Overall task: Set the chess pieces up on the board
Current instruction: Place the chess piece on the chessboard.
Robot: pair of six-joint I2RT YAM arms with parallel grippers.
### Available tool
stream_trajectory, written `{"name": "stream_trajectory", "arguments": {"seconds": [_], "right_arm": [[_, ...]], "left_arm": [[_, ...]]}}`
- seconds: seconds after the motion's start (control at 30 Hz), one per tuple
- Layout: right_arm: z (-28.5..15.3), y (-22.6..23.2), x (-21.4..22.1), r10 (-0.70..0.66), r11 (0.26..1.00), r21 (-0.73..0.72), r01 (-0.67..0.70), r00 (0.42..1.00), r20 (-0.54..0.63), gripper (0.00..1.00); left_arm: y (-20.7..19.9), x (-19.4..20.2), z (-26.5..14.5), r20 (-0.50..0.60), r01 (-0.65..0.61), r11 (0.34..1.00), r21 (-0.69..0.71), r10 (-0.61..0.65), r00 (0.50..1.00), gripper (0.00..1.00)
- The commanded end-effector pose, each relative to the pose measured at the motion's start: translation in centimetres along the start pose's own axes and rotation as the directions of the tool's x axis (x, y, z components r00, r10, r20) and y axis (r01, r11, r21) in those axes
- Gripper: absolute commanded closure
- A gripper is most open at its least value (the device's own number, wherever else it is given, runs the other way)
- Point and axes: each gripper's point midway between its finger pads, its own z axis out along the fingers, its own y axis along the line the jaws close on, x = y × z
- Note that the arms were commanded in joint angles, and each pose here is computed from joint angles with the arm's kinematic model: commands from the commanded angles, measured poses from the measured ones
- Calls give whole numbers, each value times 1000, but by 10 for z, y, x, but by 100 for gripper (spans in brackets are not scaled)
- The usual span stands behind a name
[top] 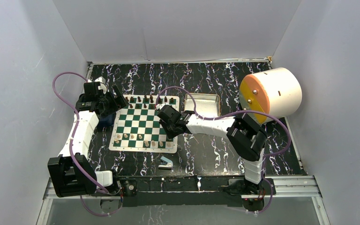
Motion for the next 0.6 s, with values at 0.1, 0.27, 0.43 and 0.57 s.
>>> {"name": "stream_trajectory", "arguments": {"seconds": [0.1, 0.27, 0.43, 0.57], "right_arm": [[5, 3, -3, 9, 1000, 5, -9, 1000, 9, 77], [-2, 3, -8, 4, 1000, 5, -4, 1000, 13, 65], [-11, 11, -21, 4, 1000, -23, -4, 1000, 29, 55], [-23, 16, -39, 6, 999, -35, -3, 997, 78, 49]], "left_arm": [[-4, -5, -6, 8, -20, 1000, 17, 20, 1000, 15], [-3, -6, -7, 10, -20, 1000, 8, 20, 1000, 15], [3, -5, -6, 10, -23, 1000, -22, 23, 1000, 15], [9, -7, -6, 17, -29, 998, -57, 30, 999, 16]]}}
